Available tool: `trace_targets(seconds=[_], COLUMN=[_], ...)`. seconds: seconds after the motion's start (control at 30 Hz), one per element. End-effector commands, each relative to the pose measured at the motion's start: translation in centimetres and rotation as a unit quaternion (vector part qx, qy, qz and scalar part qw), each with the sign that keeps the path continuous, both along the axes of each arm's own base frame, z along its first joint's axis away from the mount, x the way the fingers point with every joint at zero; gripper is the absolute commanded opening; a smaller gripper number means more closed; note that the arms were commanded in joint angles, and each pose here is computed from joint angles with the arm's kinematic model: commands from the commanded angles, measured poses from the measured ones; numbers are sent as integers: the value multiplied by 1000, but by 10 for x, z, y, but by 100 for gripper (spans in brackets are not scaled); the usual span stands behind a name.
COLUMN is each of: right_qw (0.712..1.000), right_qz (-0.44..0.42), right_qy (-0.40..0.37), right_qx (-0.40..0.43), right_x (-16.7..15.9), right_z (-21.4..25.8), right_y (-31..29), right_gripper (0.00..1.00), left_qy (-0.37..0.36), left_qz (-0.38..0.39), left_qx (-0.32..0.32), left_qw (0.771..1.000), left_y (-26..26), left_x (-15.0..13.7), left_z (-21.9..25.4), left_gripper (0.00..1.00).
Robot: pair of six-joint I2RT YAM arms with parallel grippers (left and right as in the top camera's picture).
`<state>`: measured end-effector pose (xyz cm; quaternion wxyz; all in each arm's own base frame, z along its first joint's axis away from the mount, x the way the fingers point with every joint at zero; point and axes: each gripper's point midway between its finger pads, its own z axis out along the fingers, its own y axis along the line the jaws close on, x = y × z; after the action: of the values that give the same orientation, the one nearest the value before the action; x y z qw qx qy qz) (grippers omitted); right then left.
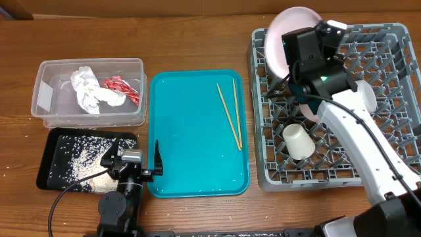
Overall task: Sort waste into correct bins and load items into the dishwasher
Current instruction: 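Stand the white plate upright in the back of the dish rack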
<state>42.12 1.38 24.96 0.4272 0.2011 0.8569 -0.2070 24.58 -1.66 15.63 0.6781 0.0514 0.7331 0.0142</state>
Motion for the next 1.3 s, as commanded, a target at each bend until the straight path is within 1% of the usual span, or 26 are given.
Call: trace_targets(seconds=[0.0,0.13,0.2,0.3,0.43,0.47,0.5,0.53,0.57,0.6,0.63,0.7,0.73,0.77,0.8,0.83,0.9,0.93,0.97,1.0,1.1,1.27], right_qw=[996,995,994,988,986,984,983,979,977,976,975,973,970,961,948,927,888,875,865,866,883,886], right_qz=[-51,-52,-42,-53,-36,-15,-1,25,45,57,88,136,173,228,259,292,341,355,365,364,337,306], right_qy=[-5,0,22,46,60,70,79,95,101,100,98,106,120,154,181,209,239,245,248,250,259,294], right_qx=[-71,-79,-96,-138,-153,-161,-167,-177,-184,-186,-181,-156,-120,-34,37,107,194,219,236,235,201,189], right_x=[1,9,12,12,8,3,-1,-9,-14,-17,-23,-32,-40,-53,-64,-76,-89,-92,-93,-91,-81,-70], right_z=[5,-7,-19,-33,-36,-38,-40,-43,-44,-44,-44,-51,-61,-84,-98,-110,-122,-127,-136,-143,-173,-218], right_y=[-21,-18,-13,-14,-1,14,23,41,54,64,86,117,140,174,197,222,257,267,276,277,265,249], right_gripper=[4,4,4,4,4,11,20,45,54,57,59,60,61,61,59,58,55,54,53,53,54,53], left_qy=[-5,-5,-5,-5,-5,-5,-5,-5,-5,-5,-5,-5,-5,-5,-5,-5,-5,-5,-5,-5,-5,-5], left_qz=[0,0,0,0,0,0,0,0,0,0,0,0,0,0,0,0,0,0,0,0,0,0], left_qx=[9,9,9,9,9,9,9,9,9,9,9,9,9,9,9,9,9,9,9,9,9,9], left_qw=[1000,1000,1000,1000,1000,1000,1000,1000,1000,1000,1000,1000,1000,1000,1000,1000,1000,1000,1000,1000,1000,1000], left_y=[1,1,1,1,1,1,1,1,1,1,1,1,1,1,1,1,1,1,1,1,1,1], left_x=[0,0,0,0,0,0,0,0,0,0,0,0,0,0,0,0,0,0,0,0,0,0], left_z=[1,1,1,1,1,1,1,1,1,1,1,1,1,1,1,1,1,1,1,1,1,1], left_gripper=[100,100,100,100,100,100,100,100,100,100,100,100,100,100,100,100,100,100,100,100,100,100])
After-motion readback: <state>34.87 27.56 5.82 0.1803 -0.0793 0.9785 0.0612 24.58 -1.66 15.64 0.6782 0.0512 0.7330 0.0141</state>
